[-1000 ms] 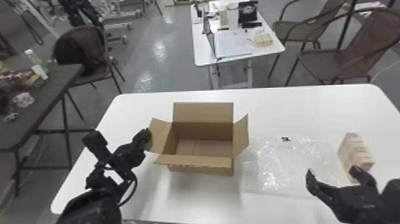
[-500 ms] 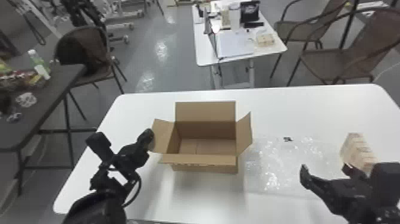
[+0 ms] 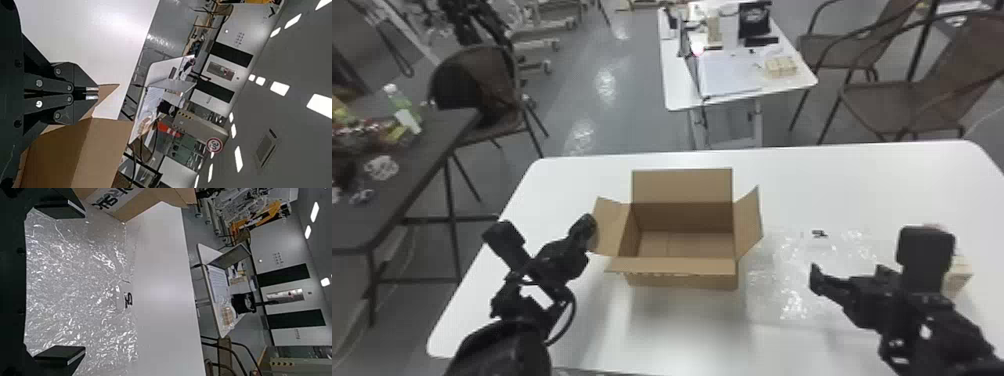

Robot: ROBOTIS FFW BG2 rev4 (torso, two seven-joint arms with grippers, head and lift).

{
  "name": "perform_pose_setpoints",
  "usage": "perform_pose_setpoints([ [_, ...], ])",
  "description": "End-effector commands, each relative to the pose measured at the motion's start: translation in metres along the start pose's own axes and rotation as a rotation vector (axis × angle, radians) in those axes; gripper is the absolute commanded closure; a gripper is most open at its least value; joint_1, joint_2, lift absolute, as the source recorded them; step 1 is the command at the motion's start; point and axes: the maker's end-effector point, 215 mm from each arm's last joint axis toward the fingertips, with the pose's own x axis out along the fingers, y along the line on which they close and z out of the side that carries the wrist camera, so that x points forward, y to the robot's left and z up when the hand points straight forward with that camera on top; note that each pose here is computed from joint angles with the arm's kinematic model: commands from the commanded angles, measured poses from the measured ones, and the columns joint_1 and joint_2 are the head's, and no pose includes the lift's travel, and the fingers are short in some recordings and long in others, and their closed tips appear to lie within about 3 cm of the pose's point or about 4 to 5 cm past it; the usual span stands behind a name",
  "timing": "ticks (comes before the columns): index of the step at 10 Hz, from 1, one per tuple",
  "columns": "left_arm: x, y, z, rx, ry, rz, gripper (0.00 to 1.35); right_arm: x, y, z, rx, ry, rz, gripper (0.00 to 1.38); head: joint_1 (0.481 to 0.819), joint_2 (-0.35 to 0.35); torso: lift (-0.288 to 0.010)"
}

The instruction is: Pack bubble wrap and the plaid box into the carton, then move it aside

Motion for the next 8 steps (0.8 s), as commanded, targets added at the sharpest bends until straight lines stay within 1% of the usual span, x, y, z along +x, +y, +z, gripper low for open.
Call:
perform_pose_setpoints([
  [1,0.001,-0.003,-0.001,-0.001,0.002,-0.006,1.21,0.011,0.006,-0.005,-0.006,0.072,-0.011,0.09,0.695,0.246,-0.065],
  [3,0.004,-0.01,0.0,-0.007,-0.006,-0.017,1.21,0.031,0.012,-0.018,0.033,0.16,-0.004,0.09,0.695,0.249,-0.065],
  [4,0.006,-0.012,0.001,-0.005,-0.007,-0.022,1.21,0.037,0.011,-0.023,0.025,0.206,-0.012,0.09,0.695,0.254,-0.065],
  [5,0.008,-0.015,0.002,-0.007,-0.01,-0.024,1.21,0.043,0.008,-0.028,0.017,0.23,-0.027,0.09,0.695,0.255,-0.065],
  [6,0.007,-0.014,0.003,-0.007,-0.012,-0.023,1.21,0.049,0.004,-0.043,0.03,0.269,-0.029,0.11,0.695,0.252,-0.065],
  [8,0.009,-0.015,0.006,-0.008,-0.021,-0.026,1.21,0.058,-0.001,-0.068,0.02,0.345,-0.039,0.13,0.695,0.252,-0.065],
])
